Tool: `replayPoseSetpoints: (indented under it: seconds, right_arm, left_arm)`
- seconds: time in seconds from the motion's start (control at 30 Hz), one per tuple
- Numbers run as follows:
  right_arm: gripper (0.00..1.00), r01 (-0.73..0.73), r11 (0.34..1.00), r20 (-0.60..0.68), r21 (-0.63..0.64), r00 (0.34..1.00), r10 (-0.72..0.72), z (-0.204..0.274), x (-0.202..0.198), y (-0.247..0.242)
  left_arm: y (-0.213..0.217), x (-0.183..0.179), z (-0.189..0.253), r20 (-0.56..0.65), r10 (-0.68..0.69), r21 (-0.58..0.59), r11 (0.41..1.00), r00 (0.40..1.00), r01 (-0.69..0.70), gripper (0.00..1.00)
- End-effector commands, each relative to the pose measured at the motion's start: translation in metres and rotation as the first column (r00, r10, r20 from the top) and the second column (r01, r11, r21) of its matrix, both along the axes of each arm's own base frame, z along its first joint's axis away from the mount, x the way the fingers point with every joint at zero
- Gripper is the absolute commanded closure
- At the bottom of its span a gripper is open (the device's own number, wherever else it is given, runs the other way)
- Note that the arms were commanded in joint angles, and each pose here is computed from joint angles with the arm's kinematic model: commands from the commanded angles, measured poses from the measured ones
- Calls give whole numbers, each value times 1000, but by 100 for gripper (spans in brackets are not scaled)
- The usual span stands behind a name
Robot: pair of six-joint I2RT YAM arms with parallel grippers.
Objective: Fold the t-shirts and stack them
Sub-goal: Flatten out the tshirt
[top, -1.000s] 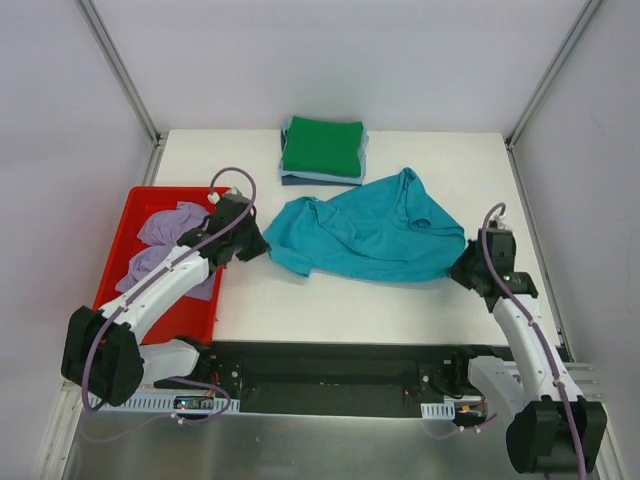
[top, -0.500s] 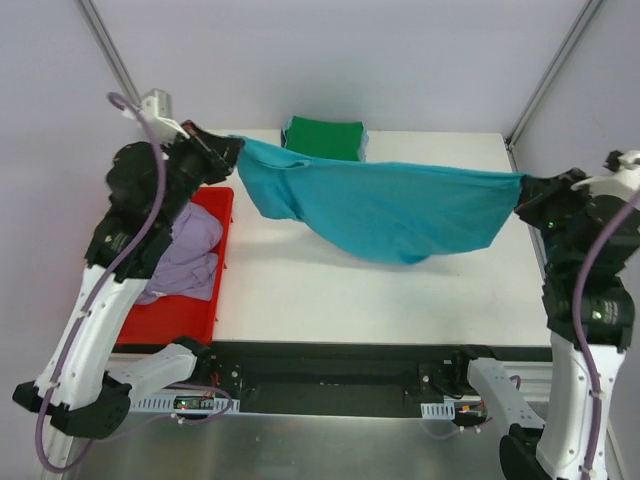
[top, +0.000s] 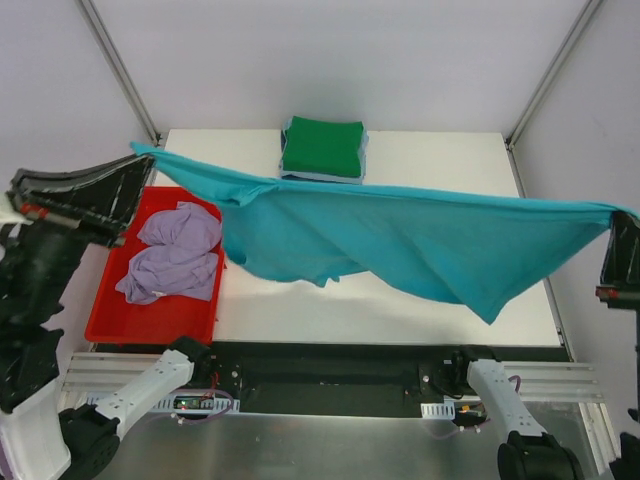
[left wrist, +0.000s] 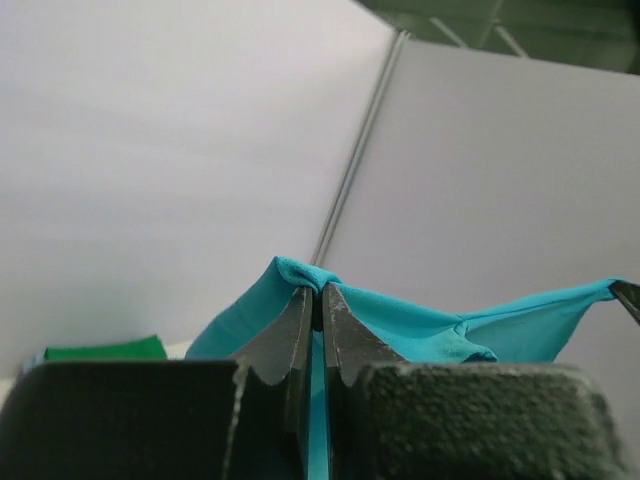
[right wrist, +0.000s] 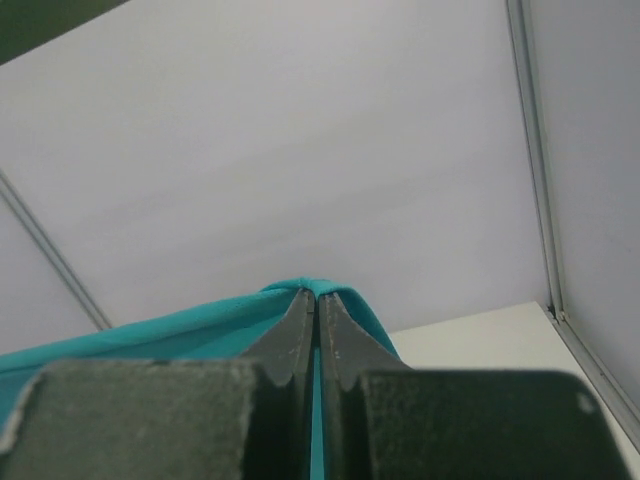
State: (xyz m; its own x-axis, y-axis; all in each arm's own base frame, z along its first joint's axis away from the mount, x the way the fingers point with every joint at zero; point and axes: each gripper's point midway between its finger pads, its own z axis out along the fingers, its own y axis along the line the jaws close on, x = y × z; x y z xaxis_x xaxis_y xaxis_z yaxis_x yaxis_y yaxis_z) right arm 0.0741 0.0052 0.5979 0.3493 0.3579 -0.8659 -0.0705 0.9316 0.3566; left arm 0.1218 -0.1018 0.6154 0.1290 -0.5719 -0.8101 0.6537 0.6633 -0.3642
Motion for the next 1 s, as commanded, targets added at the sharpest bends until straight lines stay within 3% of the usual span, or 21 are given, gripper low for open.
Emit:
replayPoseSetpoints:
  seconds: [0.0, 0.1, 0.2, 0.33, 0.43, 0.57, 0.63, 0.8, 0.9, 0.97]
  right_arm:
    - [100, -30, 999, 6, -21, 1000, 30, -2, -24, 7]
    - [100, -20, 1000, 11, -13, 1000, 20, -5, -29, 5]
    - [100, 16, 1000, -40, -2, 999, -17, -13, -10, -2]
    - [100, -21, 1000, -165, 8, 986, 22, -40, 51, 3]
    - [99, 39, 999, -277, 24, 961, -31, -76, 107, -8]
    - [100, 88, 996, -425, -3, 901, -81, -154, 192, -19]
    - [100, 88, 996, -511, -31, 854, -92, -204, 231, -21]
    - [100, 41, 999, -686, 3, 728, -28, -334, 306, -16]
    - [100, -1, 1000, -737, 27, 676, 21, -391, 344, -11]
    - [100, -30, 998, -793, 49, 606, 57, -431, 365, -8]
  left_arm:
    - [7, -45, 28, 154, -54, 21, 998, 987, 51, 100]
    - [9, -47, 30, 161, -39, 18, 999, 986, 37, 100]
    - [2, -23, 23, 115, -21, 32, 999, 993, 18, 100]
    - [-15, 46, -6, -20, 47, 84, 995, 999, -45, 100]
    - [-23, 117, -48, -130, 180, 177, 972, 975, -156, 100]
    - [-27, 228, -144, -240, 426, 403, 861, 872, -310, 100]
    - [-32, 273, -198, -302, 506, 513, 801, 808, -310, 100]
    - [-72, 350, -353, -469, 524, 686, 724, 711, -81, 100]
    - [-87, 377, -427, -557, 530, 700, 714, 640, 18, 100]
    - [-96, 387, -457, -593, 521, 695, 716, 613, 63, 100]
